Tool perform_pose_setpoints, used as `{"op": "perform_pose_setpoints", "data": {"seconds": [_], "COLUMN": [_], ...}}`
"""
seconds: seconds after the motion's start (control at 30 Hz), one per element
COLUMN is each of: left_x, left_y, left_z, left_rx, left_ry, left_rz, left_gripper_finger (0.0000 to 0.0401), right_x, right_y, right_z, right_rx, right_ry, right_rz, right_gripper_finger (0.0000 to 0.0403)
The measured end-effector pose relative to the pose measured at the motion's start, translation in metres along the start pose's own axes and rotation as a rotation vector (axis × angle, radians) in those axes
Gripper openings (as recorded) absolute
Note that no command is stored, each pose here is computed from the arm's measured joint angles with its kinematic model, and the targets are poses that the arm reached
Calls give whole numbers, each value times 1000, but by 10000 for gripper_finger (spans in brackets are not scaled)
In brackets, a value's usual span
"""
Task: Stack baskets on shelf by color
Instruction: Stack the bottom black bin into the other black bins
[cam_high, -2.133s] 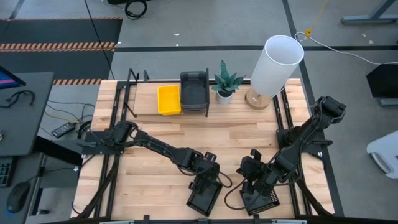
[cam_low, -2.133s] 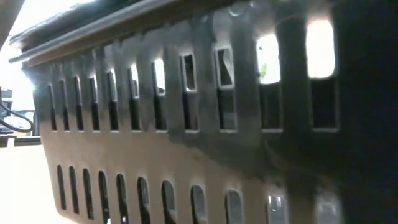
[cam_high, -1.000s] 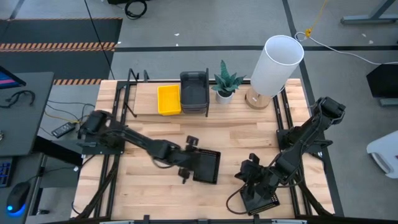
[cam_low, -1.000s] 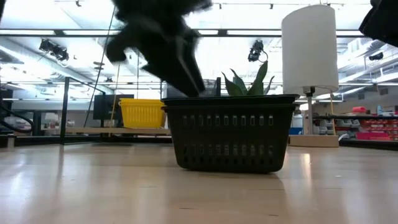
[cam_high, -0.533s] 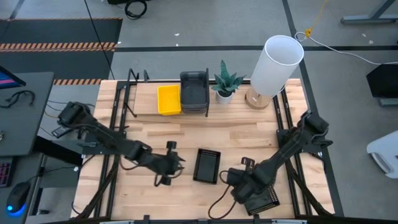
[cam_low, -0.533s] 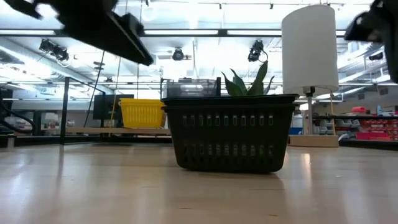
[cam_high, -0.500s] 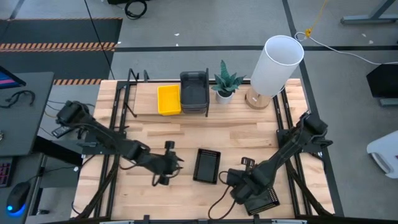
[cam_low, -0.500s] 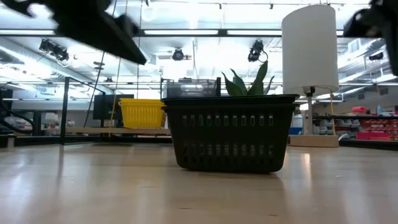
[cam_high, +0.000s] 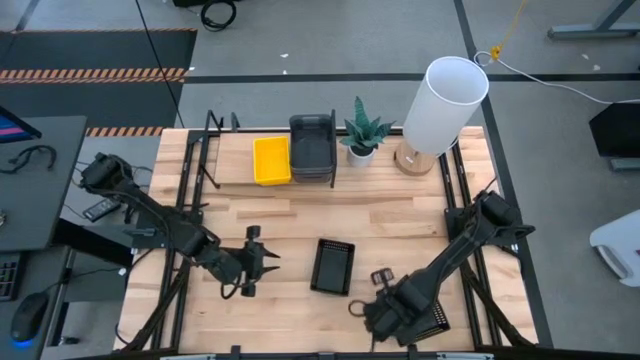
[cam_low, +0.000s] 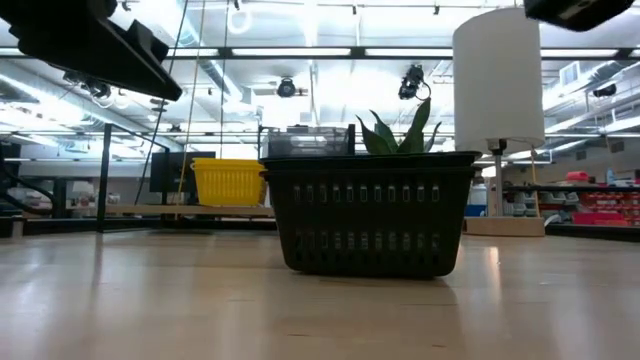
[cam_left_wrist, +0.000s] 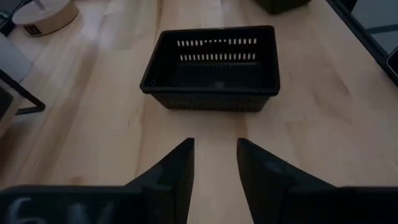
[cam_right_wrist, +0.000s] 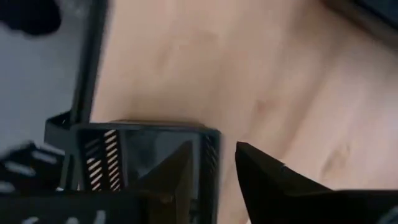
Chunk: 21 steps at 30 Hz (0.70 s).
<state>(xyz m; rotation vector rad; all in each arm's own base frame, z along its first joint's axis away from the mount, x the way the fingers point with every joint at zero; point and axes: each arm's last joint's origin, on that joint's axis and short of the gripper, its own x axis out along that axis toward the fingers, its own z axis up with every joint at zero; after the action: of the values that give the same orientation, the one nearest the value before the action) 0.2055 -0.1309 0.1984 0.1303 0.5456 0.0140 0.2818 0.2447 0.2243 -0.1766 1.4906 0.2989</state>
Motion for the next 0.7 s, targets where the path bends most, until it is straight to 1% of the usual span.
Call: {"op": "perform_pose_setpoints", "data": {"seconds": [0.1, 0.17, 0.37, 0.47, 0.5, 0.63, 0.7], "left_x": [-1, -1, 0, 0, 0, 0, 0], "left_y": [-1, -1, 1, 2, 2, 2, 2], "left_z": [0, 0, -1, -1, -1, -1, -1], "left_rx": [1, 4, 10, 7, 8, 9, 9], "left_ry": [-5, -2, 0, 1, 2, 3, 3], "left_rz": [0, 1, 35, 43, 43, 43, 43], "left_gripper_finger": [128, 127, 126, 126, 126, 126, 126], "right_x": [5, 9, 23, 28, 29, 31, 31], "right_y": [12, 20, 35, 40, 42, 47, 48], "right_z": [9, 17, 30, 30, 30, 34, 32], "right_rx": [-157, -231, -444, -514, -533, -599, -628], "right_ry": [-5, 21, 235, 350, 366, 332, 335], "right_rz": [3, -5, -84, -111, -111, -95, -110], "right_gripper_finger": [133, 133, 134, 134, 134, 130, 126]}}
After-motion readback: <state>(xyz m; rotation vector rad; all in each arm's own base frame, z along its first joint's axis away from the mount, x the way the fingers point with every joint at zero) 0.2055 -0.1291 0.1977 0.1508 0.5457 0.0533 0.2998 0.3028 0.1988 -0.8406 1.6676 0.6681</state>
